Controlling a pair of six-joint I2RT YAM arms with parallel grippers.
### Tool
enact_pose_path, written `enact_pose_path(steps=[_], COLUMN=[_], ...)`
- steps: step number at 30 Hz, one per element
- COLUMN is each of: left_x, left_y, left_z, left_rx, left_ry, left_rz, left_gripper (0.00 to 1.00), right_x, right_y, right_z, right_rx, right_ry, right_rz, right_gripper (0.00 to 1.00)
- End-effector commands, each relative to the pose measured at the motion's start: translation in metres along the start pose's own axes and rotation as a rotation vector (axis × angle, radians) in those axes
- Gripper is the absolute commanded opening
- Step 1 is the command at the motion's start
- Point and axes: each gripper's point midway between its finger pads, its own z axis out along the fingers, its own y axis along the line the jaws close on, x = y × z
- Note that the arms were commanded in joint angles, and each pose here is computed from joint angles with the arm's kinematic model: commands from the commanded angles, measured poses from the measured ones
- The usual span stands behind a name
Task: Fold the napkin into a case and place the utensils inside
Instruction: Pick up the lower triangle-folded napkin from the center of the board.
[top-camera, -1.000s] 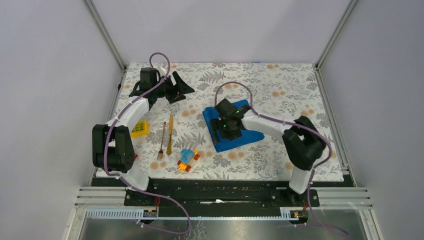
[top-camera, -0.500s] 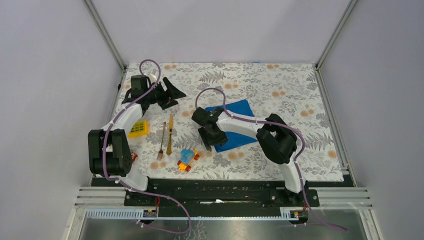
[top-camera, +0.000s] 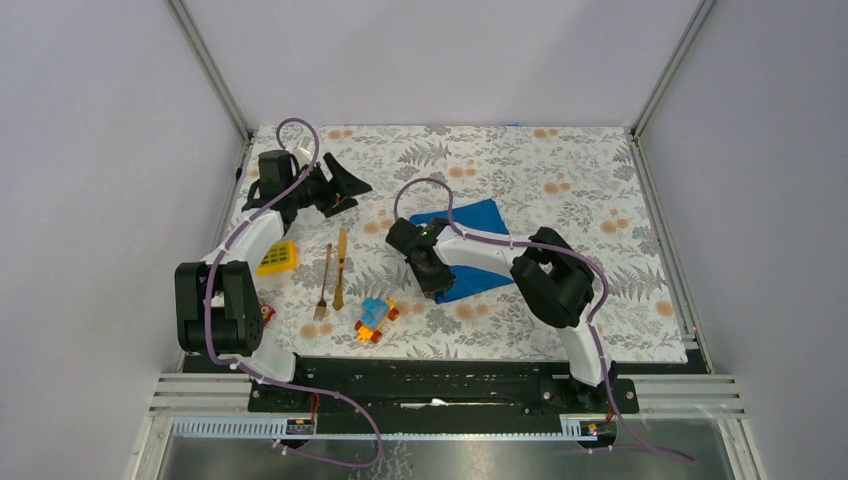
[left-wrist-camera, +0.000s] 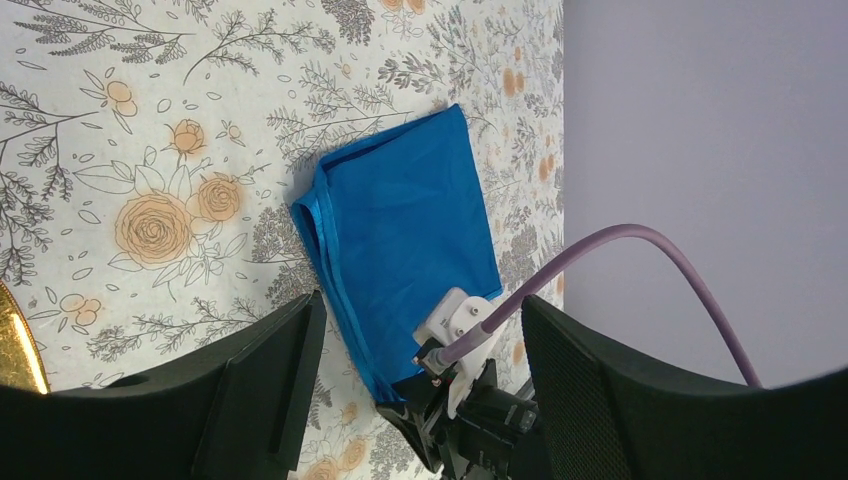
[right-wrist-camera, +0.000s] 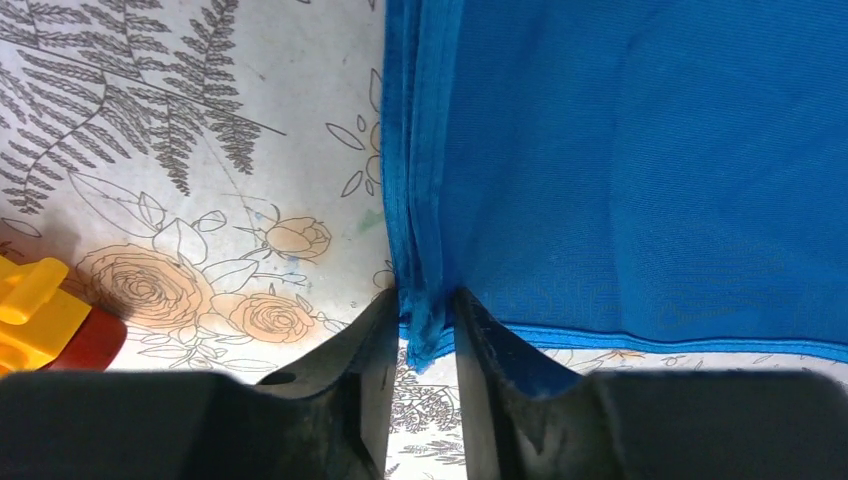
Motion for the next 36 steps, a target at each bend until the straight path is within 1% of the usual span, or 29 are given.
enact_pose_path(steps=[1,2,4,7,11,15,16,18,19,20,23,26,29,36], left_x=[-0.009,-0.008,-0.007,-0.007,0.003,0.012,0.013,0.029,0.036,0.042,0.057,0.072,0.087,0.094], left_y=[-0.016,-0.015,-0.013,-0.01,0.0,0.01,0.015,0.017,0.019,0.022,0.023,0.023,0.022,0.042], left_z=[-0.008,-0.007,-0.006,-0.003,0.007,0.022,0.026,0.042,0.049,0.055,0.074,0.092,0.11,0.131], left_rx=[0.059,0.057,0.052,0.058,0.086,0.086,0.079,0.061,0.046,0.031,0.007,0.0,-0.009,-0.097], left_ry=[-0.032,-0.032,-0.029,-0.029,0.0,0.023,0.024,0.059,0.066,0.07,0.073,0.063,0.079,0.043], left_rz=[0.048,0.046,0.039,0.03,-0.045,-0.115,-0.136,-0.171,-0.189,-0.208,-0.247,-0.281,-0.308,-0.363], left_gripper=[0.76,0.76,0.76,0.76,0.77,0.78,0.78,0.8,0.81,0.84,0.88,0.89,0.9,0.9], right_x=[0.027,0.028,0.026,0.016,-0.009,-0.027,-0.029,-0.032,-0.032,-0.032,-0.034,-0.035,-0.037,-0.038], right_y=[-0.02,-0.025,-0.031,-0.03,-0.019,-0.014,-0.014,-0.018,-0.019,-0.022,-0.031,-0.039,-0.046,-0.062], right_z=[0.046,0.047,0.048,0.039,0.005,-0.031,-0.037,-0.047,-0.051,-0.054,-0.065,-0.073,-0.081,-0.094], right_rx=[0.107,0.13,0.164,0.155,0.071,-0.092,-0.133,-0.199,-0.236,-0.261,-0.312,-0.355,-0.394,-0.451], right_ry=[0.055,0.056,0.047,0.006,-0.106,-0.207,-0.218,-0.242,-0.244,-0.248,-0.28,-0.305,-0.332,-0.377], right_rz=[-0.023,-0.029,-0.039,-0.047,-0.034,0.03,0.048,0.091,0.108,0.122,0.15,0.181,0.21,0.254], right_gripper=[0.28,0.24,0.14,0.01,0.0,0.0,0.0,0.0,0.0,0.0,0.0,0.0,0.0,0.0])
